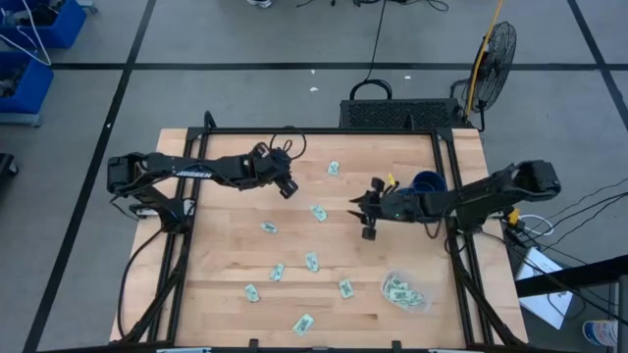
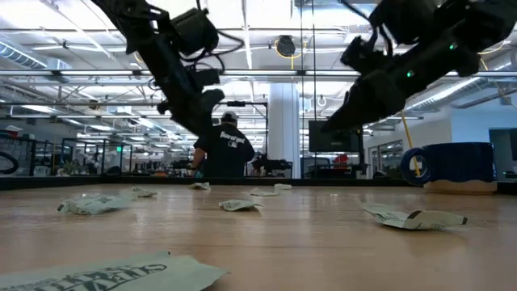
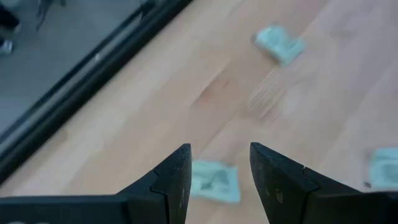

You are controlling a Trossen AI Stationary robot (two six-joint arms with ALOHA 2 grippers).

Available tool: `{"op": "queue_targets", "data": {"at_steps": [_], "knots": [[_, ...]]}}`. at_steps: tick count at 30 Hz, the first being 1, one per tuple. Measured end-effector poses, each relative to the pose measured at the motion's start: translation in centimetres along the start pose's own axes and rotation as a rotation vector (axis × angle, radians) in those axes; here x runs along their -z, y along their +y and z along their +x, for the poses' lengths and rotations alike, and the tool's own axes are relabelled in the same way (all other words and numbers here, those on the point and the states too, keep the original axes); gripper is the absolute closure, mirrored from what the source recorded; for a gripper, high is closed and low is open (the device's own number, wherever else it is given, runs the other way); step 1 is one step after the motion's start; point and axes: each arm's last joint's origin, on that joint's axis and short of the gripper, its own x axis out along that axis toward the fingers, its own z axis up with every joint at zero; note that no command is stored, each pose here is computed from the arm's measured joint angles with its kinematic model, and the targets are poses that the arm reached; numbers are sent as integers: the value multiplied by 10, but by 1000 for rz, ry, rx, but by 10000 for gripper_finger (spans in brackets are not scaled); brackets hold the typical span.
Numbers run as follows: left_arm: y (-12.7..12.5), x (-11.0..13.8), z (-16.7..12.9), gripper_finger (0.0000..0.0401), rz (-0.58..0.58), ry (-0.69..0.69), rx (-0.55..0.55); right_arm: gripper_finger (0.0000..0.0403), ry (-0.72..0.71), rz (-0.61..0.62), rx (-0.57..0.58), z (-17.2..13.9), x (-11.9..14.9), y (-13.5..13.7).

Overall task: Pick and place Stevia / Truvia into bins
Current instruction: Put the stevia packet into the transparent container

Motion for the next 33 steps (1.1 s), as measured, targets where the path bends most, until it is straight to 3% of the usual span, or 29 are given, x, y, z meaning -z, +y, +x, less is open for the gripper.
{"op": "queue_targets", "data": {"at_steps": [5, 9, 13, 19, 22, 28, 33], "knots": [[-4, 9, 21, 231, 15, 74, 5, 240, 60, 14, 20, 13, 10, -8], [-13, 21, 40, 231, 138, 133, 9, 239, 76, 20, 34, 19, 14, -10], [-17, 34, 57, 231, 218, 180, -75, 242, 55, 2, 38, 23, 14, -11], [-14, 41, 75, 234, 176, 209, -113, 242, 36, -25, 36, 23, 12, -11], [-12, 41, 79, 264, 133, 221, -93, 242, 25, -23, 36, 23, 11, -11], [-13, 37, 71, 386, 85, 214, -16, 243, 16, -20, 37, 23, 10, -11], [-27, 19, 41, 396, 64, 102, 158, 243, 18, -14, 37, 23, 10, -11]]}}
